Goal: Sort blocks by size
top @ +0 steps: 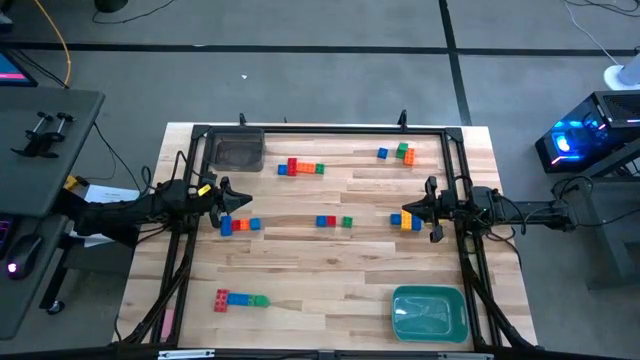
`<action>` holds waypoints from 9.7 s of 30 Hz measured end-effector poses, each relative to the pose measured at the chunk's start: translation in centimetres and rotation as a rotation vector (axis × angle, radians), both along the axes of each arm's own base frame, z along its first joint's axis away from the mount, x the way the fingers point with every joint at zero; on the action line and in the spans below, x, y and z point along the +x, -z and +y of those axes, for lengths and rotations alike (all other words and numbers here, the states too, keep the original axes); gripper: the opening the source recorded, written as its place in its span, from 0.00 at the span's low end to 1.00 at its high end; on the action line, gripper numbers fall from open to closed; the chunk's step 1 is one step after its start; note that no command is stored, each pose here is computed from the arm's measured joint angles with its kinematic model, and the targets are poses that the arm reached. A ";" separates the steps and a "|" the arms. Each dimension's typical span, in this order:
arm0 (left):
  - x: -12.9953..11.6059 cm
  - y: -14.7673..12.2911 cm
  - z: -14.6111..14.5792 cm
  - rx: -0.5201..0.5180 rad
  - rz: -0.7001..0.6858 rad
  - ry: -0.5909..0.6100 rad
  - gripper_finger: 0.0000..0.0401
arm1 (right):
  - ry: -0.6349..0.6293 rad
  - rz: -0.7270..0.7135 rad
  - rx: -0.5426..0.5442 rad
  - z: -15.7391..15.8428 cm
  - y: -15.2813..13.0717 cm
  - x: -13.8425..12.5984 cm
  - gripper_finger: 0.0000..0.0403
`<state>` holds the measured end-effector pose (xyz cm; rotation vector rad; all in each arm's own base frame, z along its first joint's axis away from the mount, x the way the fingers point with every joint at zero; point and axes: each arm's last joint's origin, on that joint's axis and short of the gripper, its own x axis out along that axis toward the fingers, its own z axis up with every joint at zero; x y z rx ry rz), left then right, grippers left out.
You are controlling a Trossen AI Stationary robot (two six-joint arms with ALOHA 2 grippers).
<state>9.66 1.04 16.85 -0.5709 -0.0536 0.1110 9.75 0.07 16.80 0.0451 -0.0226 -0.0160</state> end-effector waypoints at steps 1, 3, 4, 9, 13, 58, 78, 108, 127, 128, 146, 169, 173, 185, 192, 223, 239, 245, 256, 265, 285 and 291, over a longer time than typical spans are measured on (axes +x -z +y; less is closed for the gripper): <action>0.0 0.0 0.0 0.000 0.000 0.000 0.00 | 0.000 0.000 0.000 0.0 0.0 0.0 0.01; 0.0 0.0 0.0 0.000 0.000 0.000 0.00 | 0.000 0.001 0.000 0.0 0.0 0.0 0.01; 0.0 0.0 0.0 0.000 0.000 0.000 0.00 | 0.000 0.000 0.000 0.0 0.0 0.0 0.01; 0.0 0.0 0.0 0.000 0.000 0.000 0.00 | 0.000 0.000 0.000 0.0 0.0 0.0 0.01; 0.0 0.0 0.0 0.000 0.000 0.000 0.00 | 0.000 0.000 0.000 0.0 0.0 0.0 0.01; 0.0 0.0 0.0 0.000 0.000 0.000 0.00 | 0.000 0.000 0.000 0.0 0.0 0.0 0.01; 0.0 0.0 0.1 0.000 0.000 -0.020 0.00 | 0.000 0.000 0.000 0.0 0.0 0.0 0.01; 9.7 -8.1 0.3 0.090 1.148 0.200 0.55 | 0.000 0.000 0.000 0.0 0.0 0.0 0.01; 13.9 -0.5 -3.1 0.527 1.514 0.376 0.54 | 0.000 0.000 0.000 0.0 0.0 0.0 0.01; 13.8 -0.1 -3.1 0.518 1.525 0.371 0.54 | 0.000 0.000 0.000 0.0 0.0 0.0 0.01; 13.4 2.2 -2.0 0.522 1.476 0.397 0.54 | 0.000 0.000 0.000 0.0 0.0 0.0 0.01; 12.7 3.0 -1.6 0.478 1.497 0.459 0.26 | 0.000 0.000 0.000 0.0 0.0 0.0 0.01; 13.6 1.4 -1.7 0.456 1.477 0.450 0.23 | 0.000 0.000 0.000 0.0 0.0 0.0 0.01; 12.9 -10.0 7.3 0.618 1.297 -0.129 0.23 | 0.000 0.000 0.000 0.0 0.0 0.0 0.01; 7.5 -9.2 15.5 0.225 1.370 -0.295 0.25 | 0.000 0.000 0.000 0.0 0.0 0.0 0.01; 11.0 -9.9 1.9 0.464 1.330 0.469 0.55 | 0.000 0.000 0.000 0.0 0.0 0.0 0.01; 10.1 -2.5 -0.1 0.405 1.466 0.405 0.55 | 0.000 0.000 0.000 0.0 0.0 0.0 0.01; 10.1 -2.6 0.3 0.374 1.456 0.385 0.55 | 0.000 0.000 0.000 0.0 0.0 0.0 0.01; 17.2 -8.5 4.9 0.549 0.941 0.121 0.55 | 0.000 0.000 0.000 0.0 0.0 0.0 0.01; 25.8 -7.0 14.6 0.504 1.281 0.165 0.55 | 0.000 0.000 0.000 0.0 0.0 0.0 0.01; 29.8 -3.4 19.7 0.610 1.498 0.442 0.55 | 0.000 0.000 0.000 0.0 0.0 0.0 0.01; 29.4 -2.2 20.5 0.583 1.502 0.506 0.55 | 0.000 0.000 0.000 0.0 0.0 0.0 0.01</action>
